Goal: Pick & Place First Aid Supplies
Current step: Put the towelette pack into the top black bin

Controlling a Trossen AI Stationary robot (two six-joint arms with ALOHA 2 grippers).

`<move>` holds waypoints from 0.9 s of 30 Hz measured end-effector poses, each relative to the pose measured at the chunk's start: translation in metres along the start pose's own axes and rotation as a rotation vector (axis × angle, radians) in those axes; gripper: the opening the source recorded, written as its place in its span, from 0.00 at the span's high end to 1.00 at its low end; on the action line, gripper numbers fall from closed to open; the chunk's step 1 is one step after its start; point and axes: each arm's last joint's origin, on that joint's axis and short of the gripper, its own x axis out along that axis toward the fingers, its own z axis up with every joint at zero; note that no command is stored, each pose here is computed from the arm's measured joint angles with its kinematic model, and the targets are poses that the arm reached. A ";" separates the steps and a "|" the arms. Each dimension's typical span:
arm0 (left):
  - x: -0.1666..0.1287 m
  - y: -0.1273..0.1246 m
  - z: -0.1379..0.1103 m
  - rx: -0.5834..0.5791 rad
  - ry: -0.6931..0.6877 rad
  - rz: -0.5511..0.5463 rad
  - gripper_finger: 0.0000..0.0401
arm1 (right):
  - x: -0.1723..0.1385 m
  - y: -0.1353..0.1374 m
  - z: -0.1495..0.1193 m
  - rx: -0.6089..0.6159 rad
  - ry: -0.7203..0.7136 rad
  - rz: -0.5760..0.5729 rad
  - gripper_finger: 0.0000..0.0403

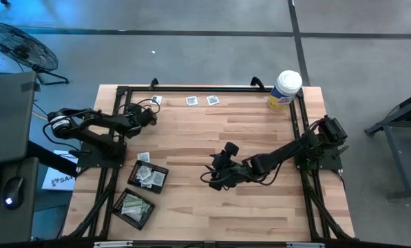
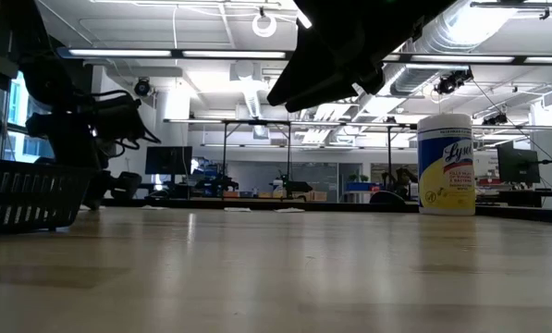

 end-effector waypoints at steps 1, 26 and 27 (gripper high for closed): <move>-0.001 0.000 0.000 0.006 0.002 -0.006 1.00 | 0.000 0.000 0.000 0.000 0.000 0.000 0.48; -0.078 -0.037 -0.001 0.136 -0.084 -0.717 1.00 | 0.001 -0.001 0.001 0.006 -0.004 -0.002 0.48; -0.078 -0.037 -0.001 0.141 -0.085 -0.726 1.00 | 0.001 -0.001 0.001 0.007 -0.004 -0.002 0.48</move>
